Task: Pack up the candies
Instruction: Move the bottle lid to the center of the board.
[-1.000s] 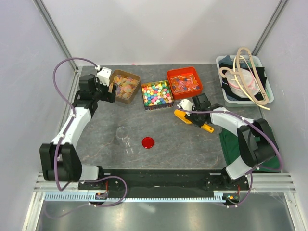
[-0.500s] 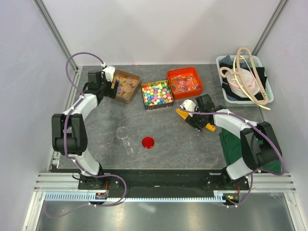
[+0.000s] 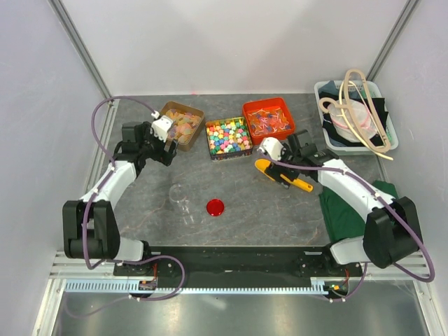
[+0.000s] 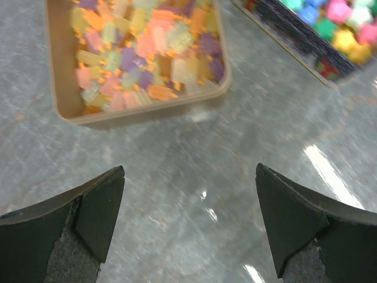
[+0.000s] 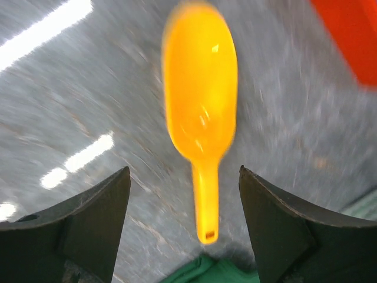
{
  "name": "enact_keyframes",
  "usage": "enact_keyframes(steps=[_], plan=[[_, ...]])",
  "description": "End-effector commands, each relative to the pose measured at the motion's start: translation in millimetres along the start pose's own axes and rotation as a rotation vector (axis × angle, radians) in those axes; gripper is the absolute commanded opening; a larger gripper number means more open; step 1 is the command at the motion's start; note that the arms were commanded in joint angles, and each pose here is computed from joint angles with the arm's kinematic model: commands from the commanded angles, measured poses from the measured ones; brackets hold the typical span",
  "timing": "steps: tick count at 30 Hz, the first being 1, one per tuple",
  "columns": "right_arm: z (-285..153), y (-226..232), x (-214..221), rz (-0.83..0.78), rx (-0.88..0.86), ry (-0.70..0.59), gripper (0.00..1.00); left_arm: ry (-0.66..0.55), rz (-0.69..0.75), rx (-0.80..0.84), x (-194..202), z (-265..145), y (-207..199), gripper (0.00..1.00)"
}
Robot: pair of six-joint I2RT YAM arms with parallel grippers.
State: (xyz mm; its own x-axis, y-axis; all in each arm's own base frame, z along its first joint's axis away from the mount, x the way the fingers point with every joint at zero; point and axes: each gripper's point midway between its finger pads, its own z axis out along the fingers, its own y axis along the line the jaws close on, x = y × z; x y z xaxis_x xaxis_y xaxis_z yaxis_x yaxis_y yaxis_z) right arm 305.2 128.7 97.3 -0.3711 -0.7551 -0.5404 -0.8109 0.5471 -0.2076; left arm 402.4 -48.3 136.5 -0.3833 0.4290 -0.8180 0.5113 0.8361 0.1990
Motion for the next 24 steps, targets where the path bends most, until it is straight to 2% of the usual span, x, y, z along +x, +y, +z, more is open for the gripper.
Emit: enact_keyframes(steps=[1, 6, 15, 19, 24], plan=[[-17, 46, -68, -0.120, -0.118, -0.108, 0.81, -0.018, 0.063, 0.081, 10, -16, -24, 0.99], [-4, 82, -115, -0.165, -0.184, -0.158, 0.79, 0.013, 0.077, 0.075, 31, -24, -29, 0.99], [56, 146, -145, -0.225, -0.311, -0.076, 0.75, 0.075, 0.046, 0.055, 65, -35, -19, 0.99], [84, 164, -139, -0.235, -0.315, -0.008, 0.74, 0.087, 0.037, 0.072, 76, -37, -25, 0.99], [100, 169, -130, -0.227, -0.289, 0.019, 0.72, 0.094, 0.027, 0.098, 87, -38, -35, 0.99]])
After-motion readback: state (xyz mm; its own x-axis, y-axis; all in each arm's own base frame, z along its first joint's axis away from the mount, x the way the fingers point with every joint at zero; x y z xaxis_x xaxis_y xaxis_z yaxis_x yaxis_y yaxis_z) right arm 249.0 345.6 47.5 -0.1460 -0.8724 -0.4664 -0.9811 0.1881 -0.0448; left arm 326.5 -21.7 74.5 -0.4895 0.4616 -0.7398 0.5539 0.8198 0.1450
